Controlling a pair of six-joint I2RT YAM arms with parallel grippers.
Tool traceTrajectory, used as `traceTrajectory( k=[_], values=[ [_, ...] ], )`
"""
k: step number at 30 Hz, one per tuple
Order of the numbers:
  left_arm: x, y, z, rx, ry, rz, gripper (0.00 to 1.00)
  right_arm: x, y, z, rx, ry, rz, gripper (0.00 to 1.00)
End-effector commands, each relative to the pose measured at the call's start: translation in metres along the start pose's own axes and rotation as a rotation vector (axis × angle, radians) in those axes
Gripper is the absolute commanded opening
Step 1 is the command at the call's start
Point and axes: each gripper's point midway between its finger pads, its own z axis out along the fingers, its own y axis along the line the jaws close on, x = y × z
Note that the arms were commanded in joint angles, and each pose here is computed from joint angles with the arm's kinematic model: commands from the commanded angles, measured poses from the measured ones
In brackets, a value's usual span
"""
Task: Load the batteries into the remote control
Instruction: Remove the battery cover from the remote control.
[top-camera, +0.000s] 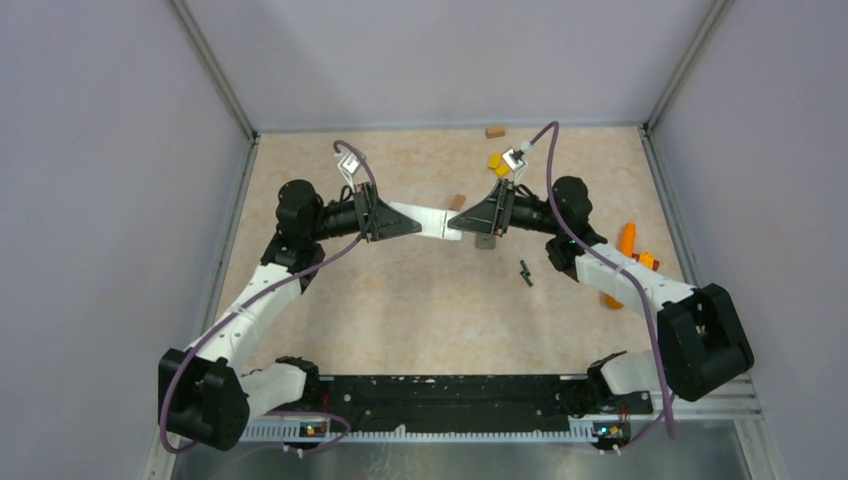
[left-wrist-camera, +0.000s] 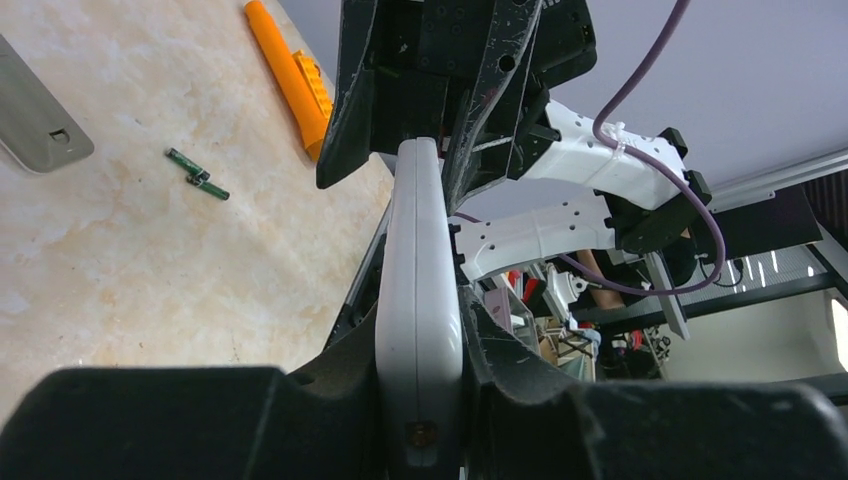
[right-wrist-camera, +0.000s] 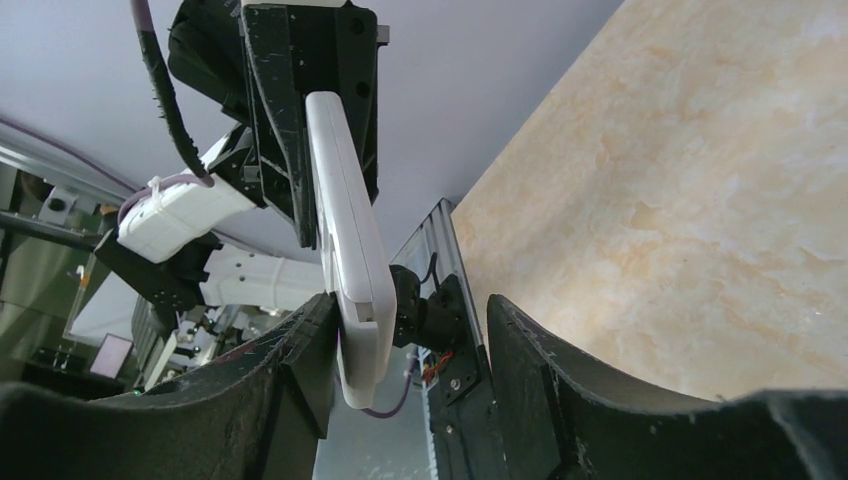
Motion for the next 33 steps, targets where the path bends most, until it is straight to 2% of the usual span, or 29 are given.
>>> traceTrajectory(
  k=[1, 10, 15, 21, 27, 33],
  values=[
    [-0.007, -0.047, -0.006, 0.105, 0.018, 0.169, 0.0, -0.009, -0.011, 0.001, 0.057, -0.036, 0.011, 0.56],
    [-0.01, -0.01, -0.007, -0.092, -0.004, 0.206, 0.0, 0.0, -0.024, -0.001, 0.158, 0.011, 0.195, 0.55],
    [-0.009, 0.001, -0.007, -0.123, 0.0, 0.189, 0.0, -0.001, -0.018, 0.0, 0.126, 0.004, 0.198, 0.38],
    [-0.008, 0.011, -0.006, -0.156, 0.005, 0.169, 0.0, -0.002, -0.007, 0.002, 0.072, 0.015, 0.193, 0.3],
    [-0.01, 0.014, -0.005, -0.164, 0.0, 0.158, 0.0, 0.005, -0.008, 0.002, 0.077, 0.051, 0.23, 0.13],
    [-0.014, 0.022, -0.006, -0.205, -0.022, 0.166, 0.0, 0.009, -0.011, 0.002, 0.08, 0.056, 0.246, 0.06]
  ],
)
